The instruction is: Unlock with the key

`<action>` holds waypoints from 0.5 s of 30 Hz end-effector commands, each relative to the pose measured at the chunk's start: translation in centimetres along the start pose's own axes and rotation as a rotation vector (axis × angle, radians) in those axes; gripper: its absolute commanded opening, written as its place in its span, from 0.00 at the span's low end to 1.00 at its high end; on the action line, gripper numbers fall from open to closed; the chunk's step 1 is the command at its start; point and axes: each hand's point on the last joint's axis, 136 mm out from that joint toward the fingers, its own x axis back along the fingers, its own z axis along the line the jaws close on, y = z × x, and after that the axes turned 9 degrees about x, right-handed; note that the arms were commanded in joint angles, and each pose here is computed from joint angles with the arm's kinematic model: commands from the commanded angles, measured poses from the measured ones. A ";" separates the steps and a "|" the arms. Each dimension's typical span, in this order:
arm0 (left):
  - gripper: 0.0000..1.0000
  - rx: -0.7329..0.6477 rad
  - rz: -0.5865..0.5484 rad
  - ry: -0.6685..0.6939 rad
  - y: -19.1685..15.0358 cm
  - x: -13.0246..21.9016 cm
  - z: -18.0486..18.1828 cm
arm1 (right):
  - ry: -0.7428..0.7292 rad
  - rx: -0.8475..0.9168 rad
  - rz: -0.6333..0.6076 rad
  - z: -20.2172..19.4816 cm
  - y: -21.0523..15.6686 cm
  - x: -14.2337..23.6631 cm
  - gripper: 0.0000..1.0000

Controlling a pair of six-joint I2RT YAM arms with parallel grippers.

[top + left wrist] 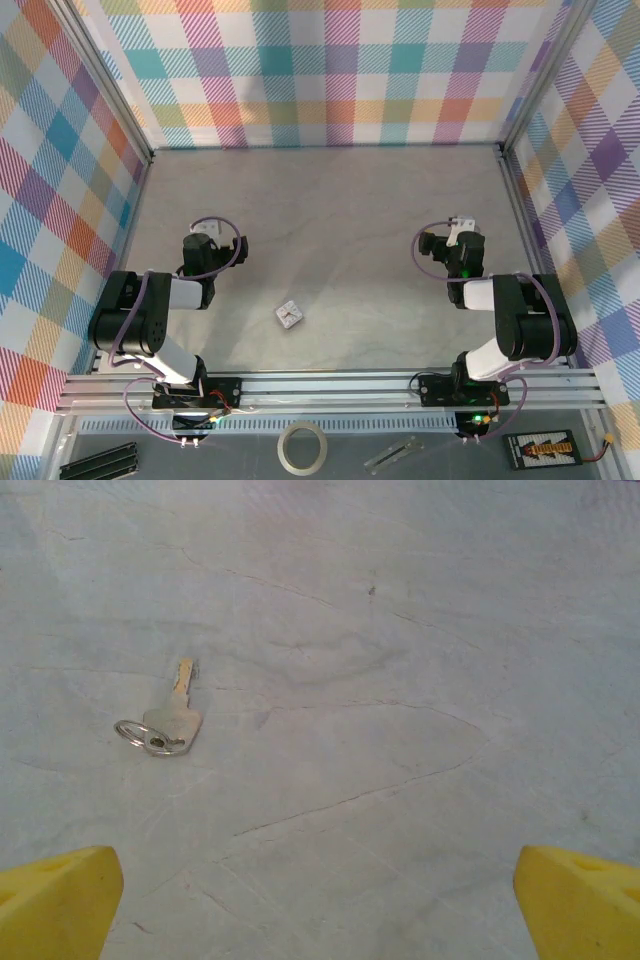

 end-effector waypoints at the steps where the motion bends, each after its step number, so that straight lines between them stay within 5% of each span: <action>1: 1.00 -0.013 -0.052 -0.006 1.7 -0.3 -0.3 | -0.005 0.018 -0.047 0.0 1.6 -0.4 0.99; 15: 1.00 -0.013 -0.051 -0.005 1.6 -0.3 -0.3 | -0.004 0.018 -0.047 0.1 1.6 -0.4 0.99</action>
